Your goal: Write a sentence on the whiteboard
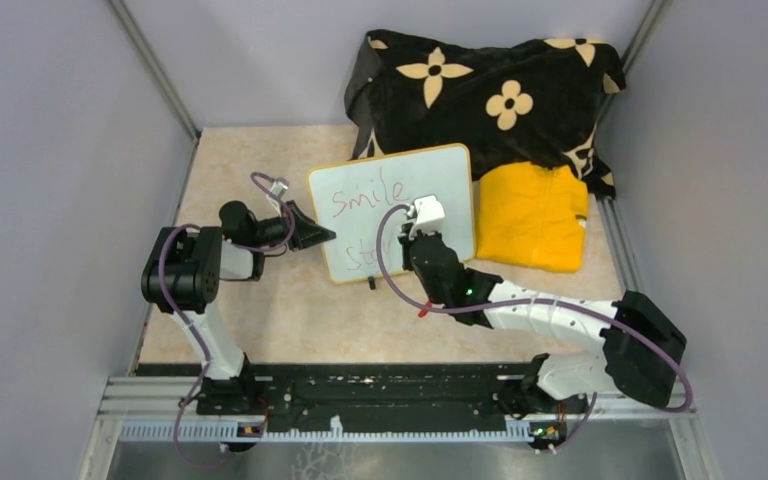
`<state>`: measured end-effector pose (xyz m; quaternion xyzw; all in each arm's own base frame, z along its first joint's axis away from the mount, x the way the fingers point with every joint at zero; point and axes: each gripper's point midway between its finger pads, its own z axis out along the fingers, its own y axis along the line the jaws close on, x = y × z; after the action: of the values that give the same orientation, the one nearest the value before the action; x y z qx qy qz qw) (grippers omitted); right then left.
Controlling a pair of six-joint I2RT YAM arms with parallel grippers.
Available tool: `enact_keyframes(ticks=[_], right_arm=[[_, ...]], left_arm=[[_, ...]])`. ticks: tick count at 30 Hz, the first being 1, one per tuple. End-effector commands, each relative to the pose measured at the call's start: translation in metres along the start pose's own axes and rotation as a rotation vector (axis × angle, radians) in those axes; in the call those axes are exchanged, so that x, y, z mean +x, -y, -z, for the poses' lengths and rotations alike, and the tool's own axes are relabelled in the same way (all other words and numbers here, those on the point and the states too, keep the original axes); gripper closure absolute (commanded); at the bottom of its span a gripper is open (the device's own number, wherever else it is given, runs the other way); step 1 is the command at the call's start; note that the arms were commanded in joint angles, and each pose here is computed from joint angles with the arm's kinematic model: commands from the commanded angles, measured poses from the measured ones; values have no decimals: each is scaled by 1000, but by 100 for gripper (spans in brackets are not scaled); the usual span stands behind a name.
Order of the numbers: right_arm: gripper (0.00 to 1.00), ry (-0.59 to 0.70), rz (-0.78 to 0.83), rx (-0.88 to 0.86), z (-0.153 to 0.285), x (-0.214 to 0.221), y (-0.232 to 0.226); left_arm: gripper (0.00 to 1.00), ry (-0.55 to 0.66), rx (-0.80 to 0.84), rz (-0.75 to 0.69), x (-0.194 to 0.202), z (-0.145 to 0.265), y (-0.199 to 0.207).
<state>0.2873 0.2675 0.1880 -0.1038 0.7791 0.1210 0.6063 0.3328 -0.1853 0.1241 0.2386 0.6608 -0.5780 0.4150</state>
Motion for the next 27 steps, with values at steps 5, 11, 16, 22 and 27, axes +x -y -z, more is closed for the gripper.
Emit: enact_keyframes(ticks=[5, 11, 16, 22, 27], right_arm=[[100, 36, -2, 64, -4, -22, 7], [100, 40, -7, 53, -6, -23, 5], [100, 36, -13, 57, -11, -25, 6], [100, 12, -26, 60, -16, -18, 11], [100, -3, -23, 59, -16, -12, 11]], left_arm=[[100, -21, -42, 47, 19, -4, -14], [100, -21, -42, 45, 19, -4, -14], [100, -21, -43, 45, 18, -4, -14], [100, -21, -42, 47, 19, -4, -14], [100, -21, -42, 48, 19, -4, -14]])
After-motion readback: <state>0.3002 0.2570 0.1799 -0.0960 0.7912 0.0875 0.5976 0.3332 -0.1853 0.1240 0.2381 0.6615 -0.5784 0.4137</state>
